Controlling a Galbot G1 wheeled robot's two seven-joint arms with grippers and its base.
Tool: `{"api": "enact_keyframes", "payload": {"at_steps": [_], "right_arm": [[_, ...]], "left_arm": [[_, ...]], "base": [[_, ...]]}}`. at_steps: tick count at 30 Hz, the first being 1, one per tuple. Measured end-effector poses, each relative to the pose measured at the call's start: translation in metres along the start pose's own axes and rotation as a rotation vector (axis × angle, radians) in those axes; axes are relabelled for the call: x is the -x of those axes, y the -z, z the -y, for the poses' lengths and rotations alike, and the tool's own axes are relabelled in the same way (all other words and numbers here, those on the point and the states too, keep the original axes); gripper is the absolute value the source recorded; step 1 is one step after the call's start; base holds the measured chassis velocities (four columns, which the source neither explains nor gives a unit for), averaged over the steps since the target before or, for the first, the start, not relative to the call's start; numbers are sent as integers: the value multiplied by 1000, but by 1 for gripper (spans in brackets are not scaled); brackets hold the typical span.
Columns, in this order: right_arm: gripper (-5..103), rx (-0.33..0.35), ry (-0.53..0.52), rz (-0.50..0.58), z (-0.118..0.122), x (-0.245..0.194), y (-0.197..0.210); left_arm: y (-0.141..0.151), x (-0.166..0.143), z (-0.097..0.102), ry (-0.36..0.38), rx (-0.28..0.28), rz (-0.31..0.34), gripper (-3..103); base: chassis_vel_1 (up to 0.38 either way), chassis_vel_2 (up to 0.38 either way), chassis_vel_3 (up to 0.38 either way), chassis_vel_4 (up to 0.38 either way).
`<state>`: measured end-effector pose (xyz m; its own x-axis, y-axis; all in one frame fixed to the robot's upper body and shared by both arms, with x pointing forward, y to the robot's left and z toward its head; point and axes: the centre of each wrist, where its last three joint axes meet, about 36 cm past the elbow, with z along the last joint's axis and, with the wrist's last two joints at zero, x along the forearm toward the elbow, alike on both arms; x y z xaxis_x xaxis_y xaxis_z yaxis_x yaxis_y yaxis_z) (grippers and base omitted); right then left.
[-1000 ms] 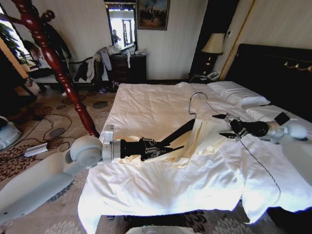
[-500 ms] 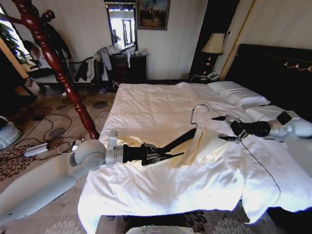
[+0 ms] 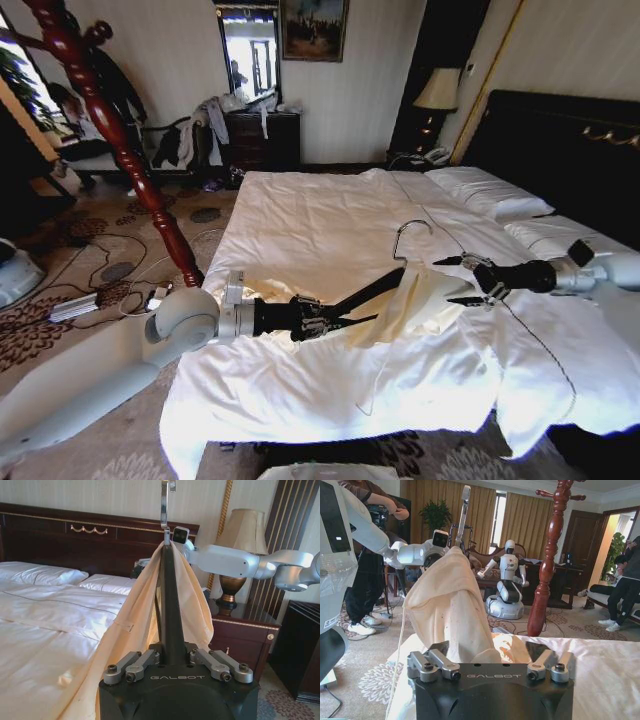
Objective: Pick up the clothes from the bed and hang them on the clothes hanger.
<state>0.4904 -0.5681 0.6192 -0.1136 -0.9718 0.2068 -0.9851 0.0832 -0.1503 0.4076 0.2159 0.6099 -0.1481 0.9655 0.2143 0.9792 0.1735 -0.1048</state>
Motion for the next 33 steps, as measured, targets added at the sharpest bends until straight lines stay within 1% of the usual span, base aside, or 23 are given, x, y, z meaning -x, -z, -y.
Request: {"api": "enact_keyframes", "payload": {"at_steps": [2,6,7,9,10,11,12,15,17,18,19,28,33], "right_arm": [[83,0,1,-1,0,0,-1],[61,-11,10,-7,-2,4,-3],[61,-11,10,-7,-2,4,-3],[50,-16,13,-8,-3,5,-5],[50,-16,13,-8,-3,5,-5],[44,-18,15,-8,-3,6,-6],[44,-20,17,-9,-4,7,-7],[28,-35,28,-14,-5,10,-6],[28,-42,32,-17,-5,11,-5],[24,-46,34,-19,-5,12,-4],[24,-52,37,-21,-5,13,-3],[23,-84,42,-18,-5,16,1],[23,-90,40,-13,-4,16,1]], "left_arm": [[0,0,0,0,1,0,19],[1,0,-1,0,4,4,19],[1,0,-1,0,4,4,19],[0,1,-3,2,2,5,19],[0,1,-3,2,2,5,19],[0,1,-3,3,1,5,19],[-1,1,-4,3,1,4,19],[-2,2,-5,5,0,4,19],[-2,1,-6,8,0,4,19],[-2,1,-7,10,0,4,19],[-2,1,-7,12,1,3,19],[-3,2,-11,19,4,8,19],[-3,2,-13,38,21,19,19]], "base": [[0,0,0,0],[0,0,0,0],[0,0,0,0],[0,0,0,0],[0,0,0,0],[0,0,0,0],[0,0,0,0],[0,0,0,0],[0,0,0,0],[0,0,0,0],[0,0,0,0],[0,0,0,0],[0,0,0,0]]}}
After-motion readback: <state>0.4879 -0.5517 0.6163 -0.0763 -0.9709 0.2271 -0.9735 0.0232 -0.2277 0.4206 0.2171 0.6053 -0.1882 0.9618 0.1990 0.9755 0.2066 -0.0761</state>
